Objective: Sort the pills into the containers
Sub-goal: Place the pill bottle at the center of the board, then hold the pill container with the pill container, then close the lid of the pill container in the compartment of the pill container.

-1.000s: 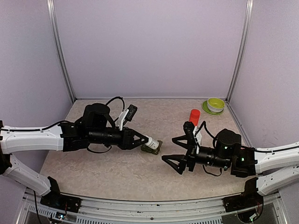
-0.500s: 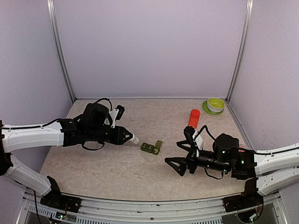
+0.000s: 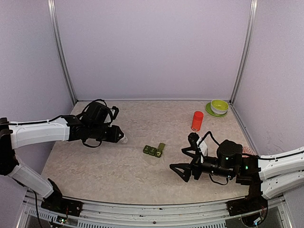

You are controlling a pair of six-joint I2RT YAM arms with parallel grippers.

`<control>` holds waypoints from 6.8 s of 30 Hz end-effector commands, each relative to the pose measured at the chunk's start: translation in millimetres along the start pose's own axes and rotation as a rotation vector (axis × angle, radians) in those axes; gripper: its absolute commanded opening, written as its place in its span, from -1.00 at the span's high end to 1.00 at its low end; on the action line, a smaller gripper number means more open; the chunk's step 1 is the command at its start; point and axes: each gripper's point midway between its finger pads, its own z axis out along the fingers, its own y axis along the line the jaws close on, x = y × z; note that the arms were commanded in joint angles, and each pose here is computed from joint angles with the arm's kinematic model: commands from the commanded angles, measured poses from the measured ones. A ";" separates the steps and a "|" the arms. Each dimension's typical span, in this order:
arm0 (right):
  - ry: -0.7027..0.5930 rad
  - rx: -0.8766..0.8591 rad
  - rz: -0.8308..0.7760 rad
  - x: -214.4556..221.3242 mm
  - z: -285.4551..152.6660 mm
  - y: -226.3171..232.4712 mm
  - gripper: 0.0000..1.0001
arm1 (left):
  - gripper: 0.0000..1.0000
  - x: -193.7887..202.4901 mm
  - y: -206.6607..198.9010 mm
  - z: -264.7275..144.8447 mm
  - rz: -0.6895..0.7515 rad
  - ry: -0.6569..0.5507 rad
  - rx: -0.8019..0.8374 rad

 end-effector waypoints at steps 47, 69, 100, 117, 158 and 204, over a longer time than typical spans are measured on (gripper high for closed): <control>-0.004 0.110 0.136 4.3 1.2 -24.0 -1.00 | -0.97 -44.8 22.2 0.8 -0.021 -0.094 0.008; 0.094 0.105 0.348 2.6 52.7 -90.9 -0.95 | -0.97 7.0 -57.2 93.7 0.084 0.074 0.175; 0.161 0.020 0.561 50.6 129.4 -137.4 -0.73 | -0.97 42.8 -63.4 129.9 0.164 0.129 0.143; 0.185 0.006 0.602 58.1 154.9 -148.4 -0.66 | -0.78 53.9 -65.3 137.2 0.163 0.142 0.174; 0.148 -0.098 0.657 58.8 156.7 -140.8 -0.59 | -0.20 60.8 -64.7 135.1 0.129 0.161 0.221; 0.190 -0.288 0.629 71.4 147.1 -115.3 0.85 | -0.20 64.3 -59.6 138.2 0.124 0.171 0.209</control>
